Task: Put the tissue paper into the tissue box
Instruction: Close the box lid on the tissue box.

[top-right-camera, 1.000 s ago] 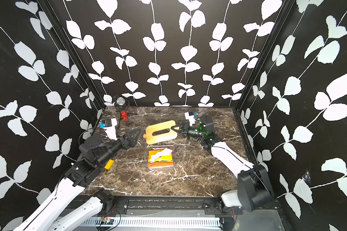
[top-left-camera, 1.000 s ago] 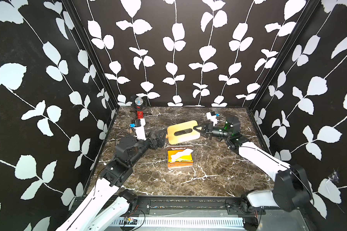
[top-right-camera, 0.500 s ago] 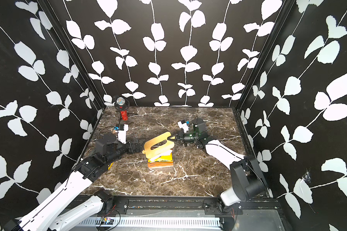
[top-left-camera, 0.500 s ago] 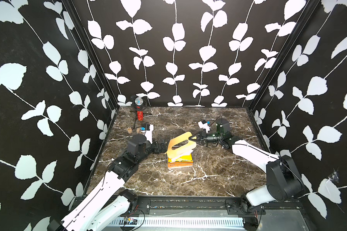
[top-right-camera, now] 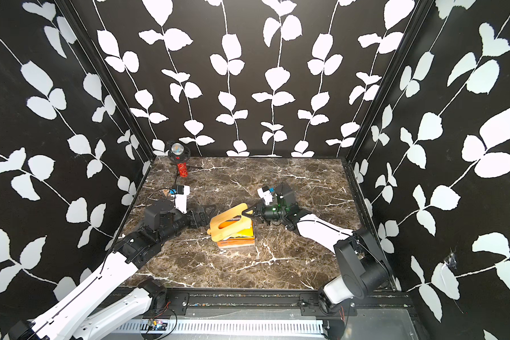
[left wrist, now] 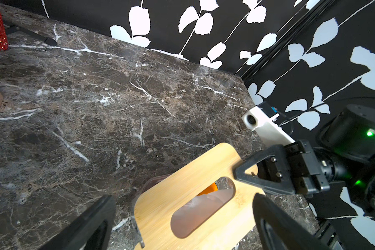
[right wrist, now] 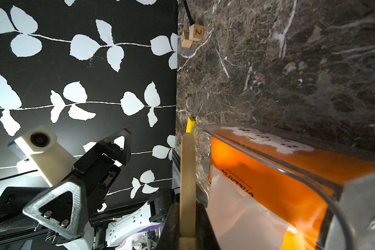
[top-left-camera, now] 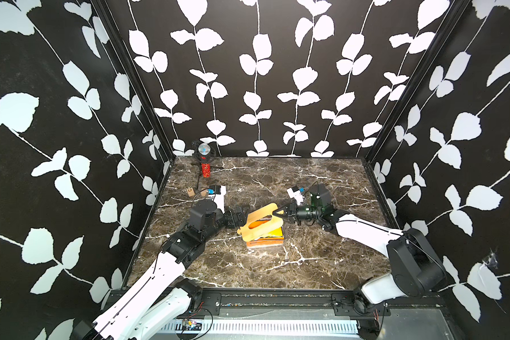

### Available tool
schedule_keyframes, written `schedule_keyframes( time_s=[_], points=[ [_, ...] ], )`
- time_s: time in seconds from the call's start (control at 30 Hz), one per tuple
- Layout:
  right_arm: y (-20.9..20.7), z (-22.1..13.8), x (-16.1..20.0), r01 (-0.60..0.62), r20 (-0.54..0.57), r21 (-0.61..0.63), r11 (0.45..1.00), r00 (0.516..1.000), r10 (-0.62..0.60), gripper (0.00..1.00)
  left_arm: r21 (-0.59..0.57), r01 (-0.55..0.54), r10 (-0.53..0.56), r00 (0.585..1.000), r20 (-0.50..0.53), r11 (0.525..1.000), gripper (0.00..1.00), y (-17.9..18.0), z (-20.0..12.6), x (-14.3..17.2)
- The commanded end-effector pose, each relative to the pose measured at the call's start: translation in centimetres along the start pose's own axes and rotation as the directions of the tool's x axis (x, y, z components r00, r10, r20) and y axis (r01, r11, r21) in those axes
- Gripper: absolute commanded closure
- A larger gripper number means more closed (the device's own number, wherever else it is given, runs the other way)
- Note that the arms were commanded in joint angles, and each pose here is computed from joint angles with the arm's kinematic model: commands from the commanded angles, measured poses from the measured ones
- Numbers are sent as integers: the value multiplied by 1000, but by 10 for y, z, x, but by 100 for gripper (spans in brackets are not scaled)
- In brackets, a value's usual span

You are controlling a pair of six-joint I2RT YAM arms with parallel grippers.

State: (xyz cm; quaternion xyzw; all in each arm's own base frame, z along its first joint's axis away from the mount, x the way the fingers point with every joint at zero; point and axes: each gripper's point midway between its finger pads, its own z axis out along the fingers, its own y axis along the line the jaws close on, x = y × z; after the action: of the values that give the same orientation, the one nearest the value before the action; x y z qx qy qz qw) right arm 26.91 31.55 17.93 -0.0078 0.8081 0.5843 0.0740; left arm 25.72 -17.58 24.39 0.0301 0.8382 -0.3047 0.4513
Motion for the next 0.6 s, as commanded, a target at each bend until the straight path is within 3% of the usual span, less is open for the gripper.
schedule_keyframes(
  time_s=[0.0, 0.2, 0.57],
  points=[
    [3, -2, -8, 48, 84, -9, 999, 995, -47, 100, 12, 9, -9, 1000, 8, 1000, 1, 0, 2, 2],
    [-4, -8, -11, 54, 156, 8, 999, 986, -54, 100, 18, 14, -14, 1000, 6, 1000, 1, 0, 4, 4],
    [-23, -10, 2, 16, 140, 43, 999, 990, -21, 100, 23, 26, -26, 1000, -6, 999, 1, 1, 9, 8]
  ],
)
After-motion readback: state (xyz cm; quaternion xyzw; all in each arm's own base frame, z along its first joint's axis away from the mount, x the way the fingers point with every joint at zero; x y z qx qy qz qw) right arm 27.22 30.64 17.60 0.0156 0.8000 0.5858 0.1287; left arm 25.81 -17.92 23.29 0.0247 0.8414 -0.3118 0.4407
